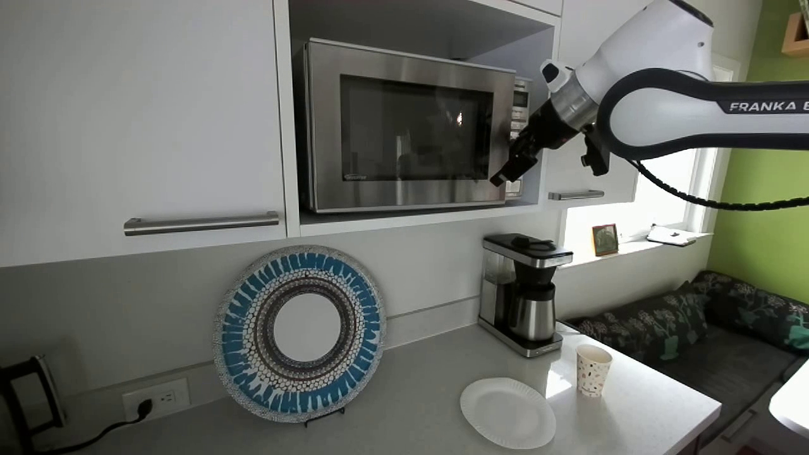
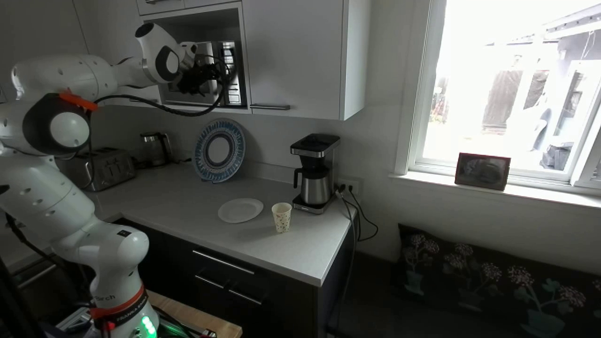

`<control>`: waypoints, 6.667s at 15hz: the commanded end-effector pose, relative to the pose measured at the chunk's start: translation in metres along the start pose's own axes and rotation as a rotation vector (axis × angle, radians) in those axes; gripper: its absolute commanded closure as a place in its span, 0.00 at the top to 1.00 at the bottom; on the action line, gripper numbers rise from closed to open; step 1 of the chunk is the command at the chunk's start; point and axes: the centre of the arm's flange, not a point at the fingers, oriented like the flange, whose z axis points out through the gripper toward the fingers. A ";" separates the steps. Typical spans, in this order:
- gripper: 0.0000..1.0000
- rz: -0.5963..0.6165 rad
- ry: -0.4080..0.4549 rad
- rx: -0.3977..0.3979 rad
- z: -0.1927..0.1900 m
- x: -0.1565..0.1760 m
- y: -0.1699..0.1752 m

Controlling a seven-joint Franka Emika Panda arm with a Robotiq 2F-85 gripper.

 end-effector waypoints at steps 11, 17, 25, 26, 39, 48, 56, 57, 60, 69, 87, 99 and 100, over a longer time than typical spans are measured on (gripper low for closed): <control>1.00 -0.060 -0.094 0.193 -0.053 0.005 -0.014; 1.00 -0.141 -0.155 0.274 -0.086 0.006 -0.034; 1.00 -0.166 -0.184 0.239 -0.102 0.001 -0.030; 1.00 -0.172 -0.183 0.234 -0.103 0.001 -0.029; 1.00 -0.166 -0.098 0.275 -0.125 -0.011 0.014; 1.00 -0.100 0.028 0.426 -0.106 -0.002 0.024; 1.00 -0.127 0.029 0.401 -0.095 -0.002 0.032; 1.00 -0.131 0.027 0.403 -0.093 -0.002 0.032; 1.00 -0.128 -0.007 0.368 -0.091 -0.002 0.036; 1.00 -0.086 0.016 0.382 -0.079 0.001 0.040; 1.00 0.130 -0.138 0.597 -0.165 0.016 -0.026; 1.00 0.155 -0.051 0.484 -0.190 0.019 -0.011; 1.00 0.155 -0.048 0.484 -0.191 0.019 -0.011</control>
